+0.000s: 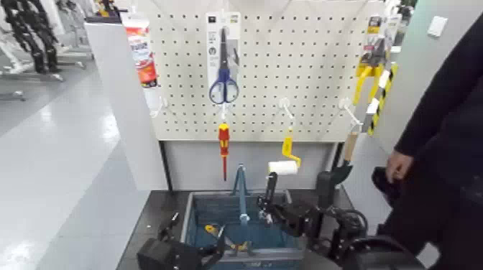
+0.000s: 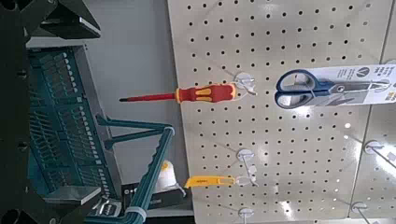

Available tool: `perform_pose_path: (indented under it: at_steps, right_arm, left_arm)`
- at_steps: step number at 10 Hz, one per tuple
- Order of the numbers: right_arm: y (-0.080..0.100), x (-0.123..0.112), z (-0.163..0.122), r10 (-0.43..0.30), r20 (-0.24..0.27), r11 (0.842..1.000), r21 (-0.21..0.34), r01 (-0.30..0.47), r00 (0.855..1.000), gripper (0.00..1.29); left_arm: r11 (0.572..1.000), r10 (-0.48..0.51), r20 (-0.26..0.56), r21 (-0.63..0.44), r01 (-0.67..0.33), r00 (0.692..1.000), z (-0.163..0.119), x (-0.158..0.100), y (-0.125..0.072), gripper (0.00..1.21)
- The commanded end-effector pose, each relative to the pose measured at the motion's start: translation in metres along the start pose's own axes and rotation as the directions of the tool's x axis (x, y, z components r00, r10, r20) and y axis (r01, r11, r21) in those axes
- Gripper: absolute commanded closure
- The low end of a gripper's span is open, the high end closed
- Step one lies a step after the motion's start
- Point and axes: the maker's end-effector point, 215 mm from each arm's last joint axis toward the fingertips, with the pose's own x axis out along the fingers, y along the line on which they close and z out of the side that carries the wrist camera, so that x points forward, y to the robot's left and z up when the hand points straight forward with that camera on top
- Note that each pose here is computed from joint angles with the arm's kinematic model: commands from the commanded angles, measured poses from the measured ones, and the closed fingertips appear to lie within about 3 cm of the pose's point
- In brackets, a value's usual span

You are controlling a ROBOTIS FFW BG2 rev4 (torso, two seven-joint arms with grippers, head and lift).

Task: Put the black wrench into the crate.

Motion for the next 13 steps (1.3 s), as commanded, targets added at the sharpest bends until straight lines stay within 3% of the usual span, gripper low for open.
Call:
perform_pose_path:
  at_steps: [1,2,3,4,9,11,13]
  right_arm:
    - [-0.006,-0.002,-0.013,-0.012,-0.025,1.0,0.008,0.012,1.0,1.24]
    - [-0.009,-0.004,-0.014,-0.019,-0.025,1.0,0.013,0.019,1.0,1.09]
    - [-0.009,-0.005,-0.015,-0.021,-0.023,1.0,0.018,0.021,1.0,0.43]
    - [-0.007,-0.004,-0.015,-0.016,-0.028,1.0,0.025,0.017,0.999,0.0]
    - [-0.007,-0.007,-0.001,-0.019,0.012,1.0,0.011,0.019,1.0,0.0]
    - [-0.012,-0.017,0.013,-0.068,0.068,0.998,0.002,0.068,0.995,0.0]
    - [-0.016,-0.04,0.026,-0.167,0.158,0.985,-0.018,0.172,0.973,0.0]
  left_arm:
    - [1.0,-0.002,-0.001,0.001,0.002,1.0,0.0,0.0,-0.001,0.12]
    - [1.0,-0.002,-0.001,0.001,0.002,1.0,0.0,0.0,-0.001,0.12]
    - [1.0,-0.002,-0.001,0.001,0.002,1.0,0.0,0.0,-0.001,0.12]
    - [1.0,-0.002,-0.001,0.001,0.002,1.0,0.0,0.0,-0.001,0.12]
    - [1.0,-0.005,-0.002,0.0,0.005,1.0,-0.001,0.0,-0.001,0.12]
    - [1.0,-0.006,-0.002,0.0,0.006,1.0,-0.001,0.0,-0.002,0.12]
    - [1.0,-0.005,-0.002,0.0,0.005,1.0,-0.001,-0.001,-0.002,0.12]
